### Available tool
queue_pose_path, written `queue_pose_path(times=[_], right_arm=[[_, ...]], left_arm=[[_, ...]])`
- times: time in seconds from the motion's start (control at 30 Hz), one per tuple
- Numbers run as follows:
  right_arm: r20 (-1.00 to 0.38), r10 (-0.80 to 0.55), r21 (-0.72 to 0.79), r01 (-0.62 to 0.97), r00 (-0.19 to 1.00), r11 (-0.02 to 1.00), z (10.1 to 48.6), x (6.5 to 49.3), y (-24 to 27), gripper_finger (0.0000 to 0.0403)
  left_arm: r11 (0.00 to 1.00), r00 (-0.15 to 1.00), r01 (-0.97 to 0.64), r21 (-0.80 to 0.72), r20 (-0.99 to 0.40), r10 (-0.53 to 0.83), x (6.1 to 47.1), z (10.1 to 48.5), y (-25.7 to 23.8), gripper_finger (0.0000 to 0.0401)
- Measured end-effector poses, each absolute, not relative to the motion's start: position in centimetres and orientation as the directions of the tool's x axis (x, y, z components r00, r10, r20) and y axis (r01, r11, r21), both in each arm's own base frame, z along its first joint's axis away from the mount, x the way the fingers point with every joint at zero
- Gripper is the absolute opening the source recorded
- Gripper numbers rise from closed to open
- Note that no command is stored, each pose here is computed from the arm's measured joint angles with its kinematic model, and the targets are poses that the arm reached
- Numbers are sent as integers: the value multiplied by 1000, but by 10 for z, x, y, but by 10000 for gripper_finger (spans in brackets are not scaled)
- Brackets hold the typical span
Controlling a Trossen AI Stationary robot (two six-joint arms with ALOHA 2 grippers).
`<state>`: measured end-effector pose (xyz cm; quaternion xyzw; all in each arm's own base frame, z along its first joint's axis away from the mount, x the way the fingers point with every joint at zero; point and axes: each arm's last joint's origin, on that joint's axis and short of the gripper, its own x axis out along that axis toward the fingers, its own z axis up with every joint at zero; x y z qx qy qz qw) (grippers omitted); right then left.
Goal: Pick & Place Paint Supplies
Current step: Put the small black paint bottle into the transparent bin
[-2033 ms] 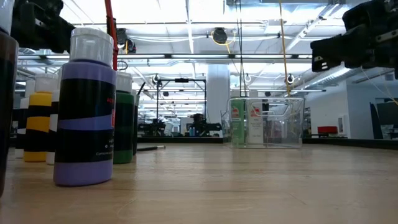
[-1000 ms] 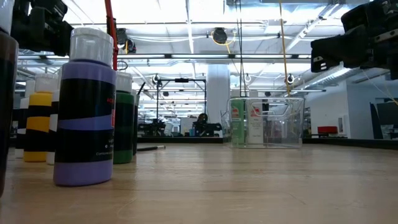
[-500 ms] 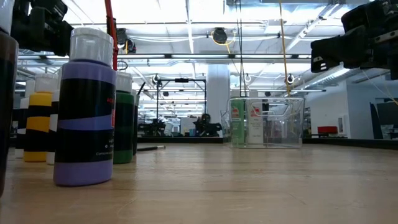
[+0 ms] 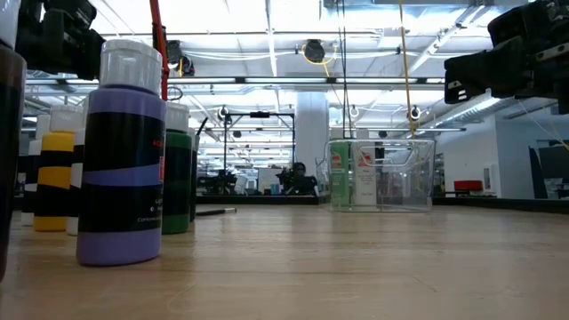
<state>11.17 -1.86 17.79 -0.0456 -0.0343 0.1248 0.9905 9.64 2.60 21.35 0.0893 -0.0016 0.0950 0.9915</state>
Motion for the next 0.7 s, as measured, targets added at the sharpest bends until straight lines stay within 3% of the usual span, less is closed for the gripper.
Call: queue_pose_path(times=[0.37, 0.6, 0.7], right_arm=[[41, 250, -90, -246, 967, 965, 176, 112, -19, 16], [37, 250, -83, -246, 968, 966, 176, 112, -19, 16], [36, 250, -68, -247, 968, 967, 176, 112, -19, 16]], left_arm=[[982, 974, -165, -88, 141, 177, 96, 225, 25, 26], [979, 965, -166, -117, 184, 186, 95, 229, 26, 26], [990, 970, -94, -109, 213, 115, 100, 233, 24, 26]])
